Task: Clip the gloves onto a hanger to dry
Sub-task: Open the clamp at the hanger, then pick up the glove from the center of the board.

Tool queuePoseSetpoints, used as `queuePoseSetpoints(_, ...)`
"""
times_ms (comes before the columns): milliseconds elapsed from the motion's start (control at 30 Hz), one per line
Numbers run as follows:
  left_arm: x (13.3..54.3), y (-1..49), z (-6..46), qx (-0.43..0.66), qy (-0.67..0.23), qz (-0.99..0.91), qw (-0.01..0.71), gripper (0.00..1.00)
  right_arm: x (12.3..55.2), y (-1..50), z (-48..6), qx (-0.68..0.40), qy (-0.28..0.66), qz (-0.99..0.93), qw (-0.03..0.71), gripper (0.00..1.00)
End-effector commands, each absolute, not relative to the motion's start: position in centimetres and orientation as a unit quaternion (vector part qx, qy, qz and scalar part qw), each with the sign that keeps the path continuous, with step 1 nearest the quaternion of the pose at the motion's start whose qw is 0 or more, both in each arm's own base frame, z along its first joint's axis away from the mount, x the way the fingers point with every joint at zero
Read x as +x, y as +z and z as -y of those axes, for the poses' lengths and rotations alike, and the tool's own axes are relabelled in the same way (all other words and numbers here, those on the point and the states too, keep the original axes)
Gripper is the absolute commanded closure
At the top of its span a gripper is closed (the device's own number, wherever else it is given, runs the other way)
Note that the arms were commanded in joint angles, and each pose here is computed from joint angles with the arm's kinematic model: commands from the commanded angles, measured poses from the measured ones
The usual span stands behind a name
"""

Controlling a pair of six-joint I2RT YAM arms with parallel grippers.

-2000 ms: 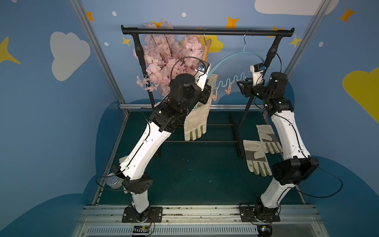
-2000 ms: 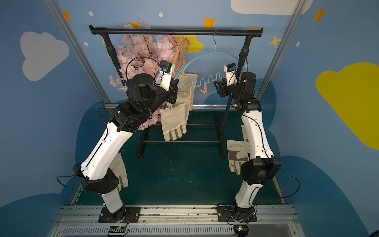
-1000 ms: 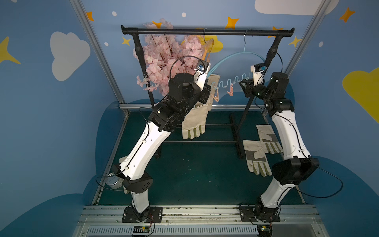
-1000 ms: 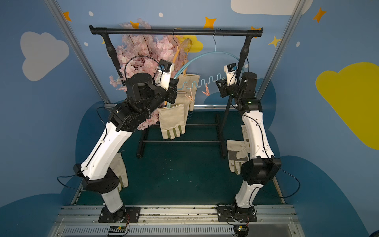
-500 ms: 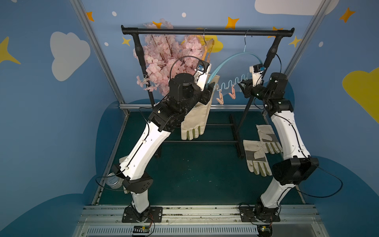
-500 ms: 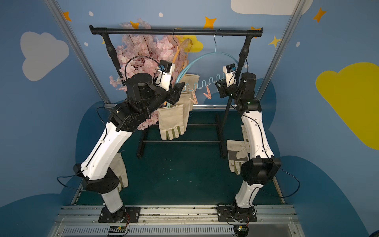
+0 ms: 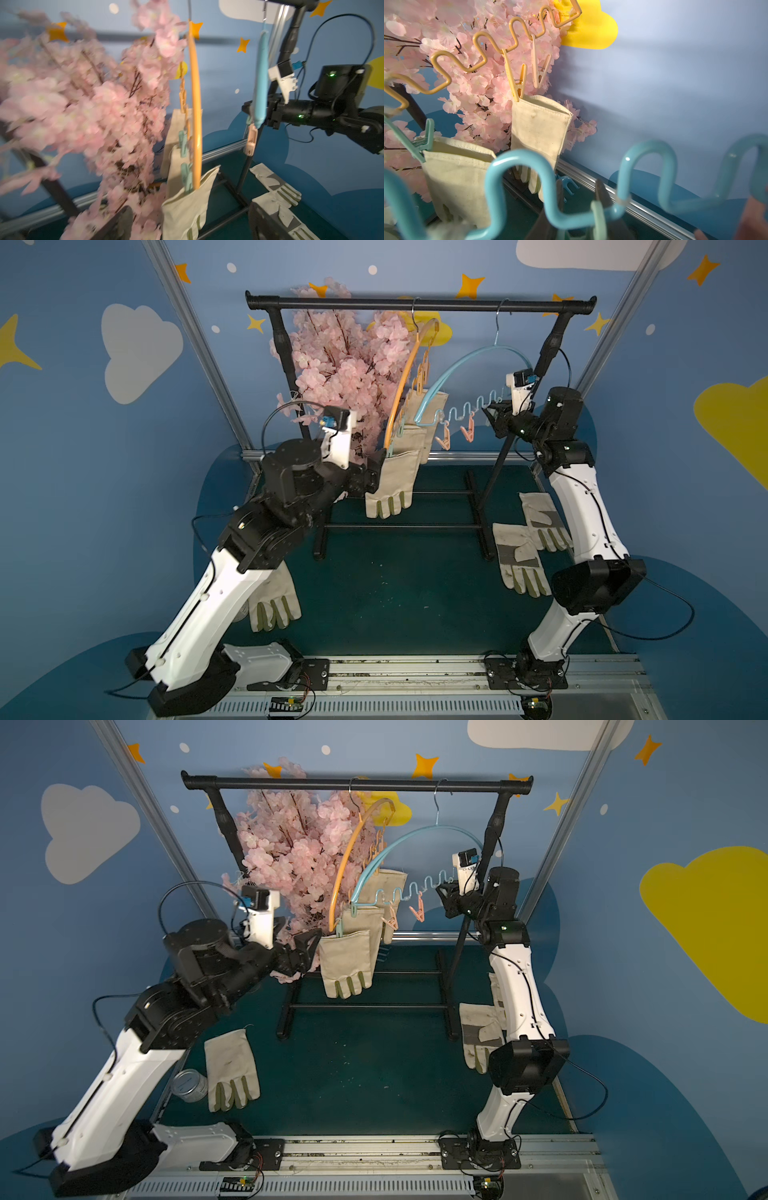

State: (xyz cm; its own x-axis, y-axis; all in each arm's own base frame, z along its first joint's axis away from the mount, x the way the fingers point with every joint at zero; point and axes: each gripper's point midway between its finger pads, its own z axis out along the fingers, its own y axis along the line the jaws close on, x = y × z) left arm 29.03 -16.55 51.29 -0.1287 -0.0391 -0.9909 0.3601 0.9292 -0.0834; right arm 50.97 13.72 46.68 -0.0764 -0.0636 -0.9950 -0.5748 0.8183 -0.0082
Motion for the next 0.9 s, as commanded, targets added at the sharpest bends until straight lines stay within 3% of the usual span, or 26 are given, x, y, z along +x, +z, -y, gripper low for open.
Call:
queuePoseSetpoints(0, 28.2, 47.1, 10.7, 0.0, -0.104, -0.772, 0.627, 0.15, 50.4, 48.1, -13.5, -0.223, 0.201, -0.696, 0.652, 0.78)
queuePoseSetpoints(233, 24.8, 32.9, 0.1, -0.202, -0.003, -0.842, 0.501, 0.2, 50.4, 48.2, -13.6, -0.221, 0.207, -0.695, 0.652, 0.78)
queuePoseSetpoints(367, 24.7, 25.1, -2.1, -0.282, -0.018, -0.867, 0.41, 0.2, 50.3, 48.3, -13.7, -0.222, 0.208, -0.694, 0.652, 0.78)
queuePoseSetpoints(600, 27.6, 14.9, -6.0, -0.401, -0.061, -0.861, 0.306, 0.24, 49.9, 48.5, -13.7, -0.223, 0.208, -0.693, 0.653, 0.78)
queuePoseSetpoints(867, 33.1, 9.2, -9.3, -0.406, -0.026, -0.881, 0.24, 0.27, 49.9, 48.3, -14.1, -0.223, 0.216, -0.694, 0.65, 0.78)
